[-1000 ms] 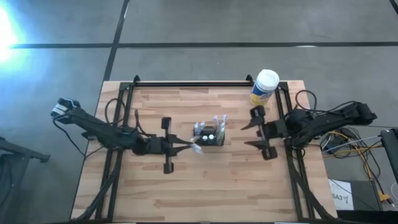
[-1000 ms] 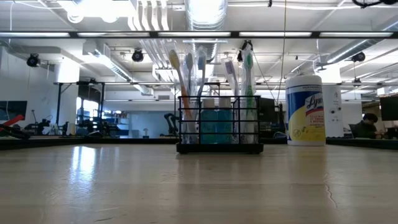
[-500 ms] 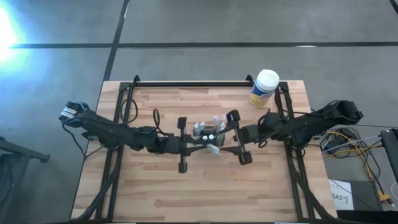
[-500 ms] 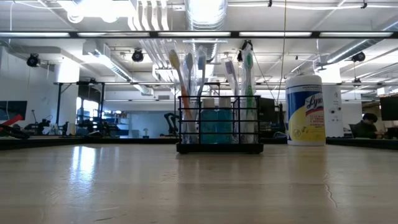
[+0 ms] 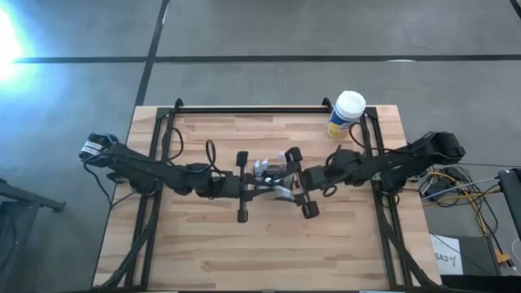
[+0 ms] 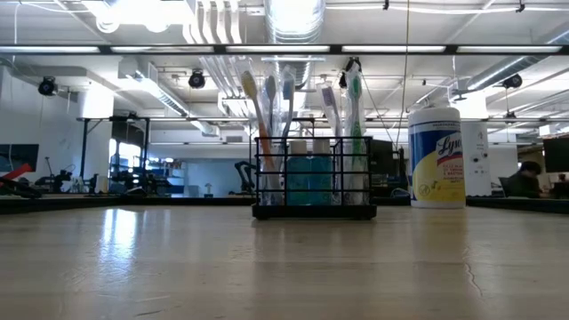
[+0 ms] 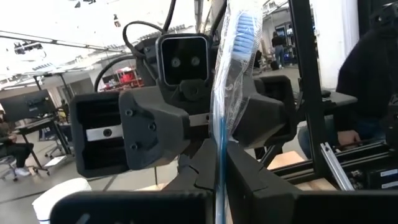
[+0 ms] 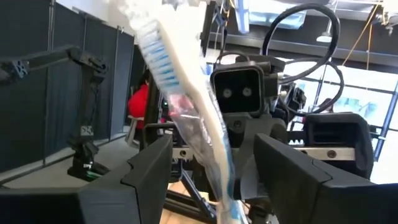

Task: Pick & Place toothbrushing station
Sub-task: Put the blue toothbrush into the wire organizer

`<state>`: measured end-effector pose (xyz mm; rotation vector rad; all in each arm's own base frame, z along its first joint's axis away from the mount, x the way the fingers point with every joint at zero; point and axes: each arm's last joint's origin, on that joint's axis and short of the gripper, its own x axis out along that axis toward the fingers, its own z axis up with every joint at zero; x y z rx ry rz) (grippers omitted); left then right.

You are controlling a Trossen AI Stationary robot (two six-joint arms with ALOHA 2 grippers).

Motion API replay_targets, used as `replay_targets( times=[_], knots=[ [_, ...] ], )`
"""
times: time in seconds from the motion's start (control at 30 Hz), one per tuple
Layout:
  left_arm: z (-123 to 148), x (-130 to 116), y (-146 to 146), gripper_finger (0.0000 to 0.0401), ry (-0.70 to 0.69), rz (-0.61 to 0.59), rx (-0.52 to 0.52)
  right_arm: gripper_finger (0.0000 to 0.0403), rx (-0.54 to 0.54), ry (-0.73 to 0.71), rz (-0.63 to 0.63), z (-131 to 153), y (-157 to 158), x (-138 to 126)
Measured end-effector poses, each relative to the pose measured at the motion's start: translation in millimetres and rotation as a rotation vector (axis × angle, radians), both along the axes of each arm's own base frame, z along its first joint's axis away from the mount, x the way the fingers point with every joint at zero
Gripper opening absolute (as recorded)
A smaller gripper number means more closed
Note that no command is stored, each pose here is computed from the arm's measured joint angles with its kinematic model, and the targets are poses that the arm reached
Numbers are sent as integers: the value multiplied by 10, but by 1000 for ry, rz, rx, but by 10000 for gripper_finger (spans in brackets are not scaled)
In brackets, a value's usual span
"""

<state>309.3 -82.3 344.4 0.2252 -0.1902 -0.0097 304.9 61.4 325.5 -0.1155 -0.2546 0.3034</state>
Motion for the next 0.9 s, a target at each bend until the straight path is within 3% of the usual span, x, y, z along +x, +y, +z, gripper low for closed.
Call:
replay_targets(
  times=[0.3, 0.67, 0.9],
  knots=[
    [-14, 9, 0, 14, 6, 1, 1, 174, 2, -5, 11, 21, -1, -19],
    [-29, 12, 5, 14, 18, -4, -10, 21, -34, -1, 20, 17, 0, -37],
    [-57, 16, 4, 37, 50, -48, -15, 16, -44, 28, 20, 25, -5, -69]
  ],
)
